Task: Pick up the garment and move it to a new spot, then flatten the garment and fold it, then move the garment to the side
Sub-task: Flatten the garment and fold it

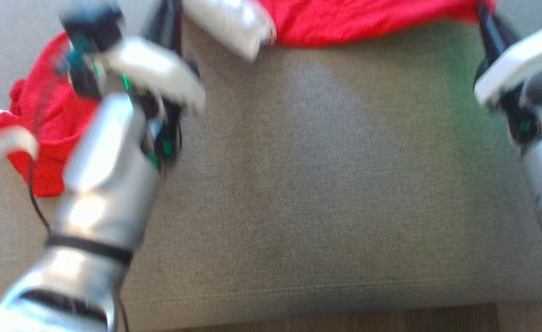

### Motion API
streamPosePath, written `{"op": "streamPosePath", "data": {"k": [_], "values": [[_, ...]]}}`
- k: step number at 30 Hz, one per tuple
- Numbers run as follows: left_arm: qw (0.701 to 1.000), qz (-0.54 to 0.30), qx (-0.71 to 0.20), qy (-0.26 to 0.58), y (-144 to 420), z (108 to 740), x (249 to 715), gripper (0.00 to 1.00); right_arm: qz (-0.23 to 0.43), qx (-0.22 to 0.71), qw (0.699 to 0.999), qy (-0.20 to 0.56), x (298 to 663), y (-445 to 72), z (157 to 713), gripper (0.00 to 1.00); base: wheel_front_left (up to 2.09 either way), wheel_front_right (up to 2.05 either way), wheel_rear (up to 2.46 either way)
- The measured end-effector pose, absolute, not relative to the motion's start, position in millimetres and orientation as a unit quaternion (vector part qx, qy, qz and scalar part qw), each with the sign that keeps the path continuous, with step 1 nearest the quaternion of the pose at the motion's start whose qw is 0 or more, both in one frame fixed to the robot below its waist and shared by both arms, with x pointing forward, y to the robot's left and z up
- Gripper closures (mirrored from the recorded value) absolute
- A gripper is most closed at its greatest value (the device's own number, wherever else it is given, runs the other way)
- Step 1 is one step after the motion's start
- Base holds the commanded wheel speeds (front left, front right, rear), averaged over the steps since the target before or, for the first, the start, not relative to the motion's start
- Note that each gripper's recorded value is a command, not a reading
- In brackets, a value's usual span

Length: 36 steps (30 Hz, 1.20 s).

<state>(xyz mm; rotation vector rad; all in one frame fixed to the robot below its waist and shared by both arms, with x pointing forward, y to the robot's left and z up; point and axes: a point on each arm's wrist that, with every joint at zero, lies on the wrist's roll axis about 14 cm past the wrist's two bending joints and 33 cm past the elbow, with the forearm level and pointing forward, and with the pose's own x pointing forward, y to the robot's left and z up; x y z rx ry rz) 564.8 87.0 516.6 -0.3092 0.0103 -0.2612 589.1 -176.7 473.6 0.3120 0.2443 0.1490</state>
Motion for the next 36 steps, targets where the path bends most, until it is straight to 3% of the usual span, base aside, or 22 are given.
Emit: {"op": "streamPosePath", "data": {"k": [9, 36], "values": [[0.976, -0.180, -0.073, 0.098, 87.1, 452.8, 462.3, 1.00, 0.106, 0.066, 0.975, 0.184, 525.0, -179.9, 458.2, 1.00, 0.00, 0.00, 0.00], [0.949, -0.244, -0.034, 0.197, 90.6, 423.0, 322.2, 1.00, 0.111, 0.005, 0.955, 0.274, 429.2, -220.1, 435.2, 1.00, 0.00, 0.00, 0.00]]}}
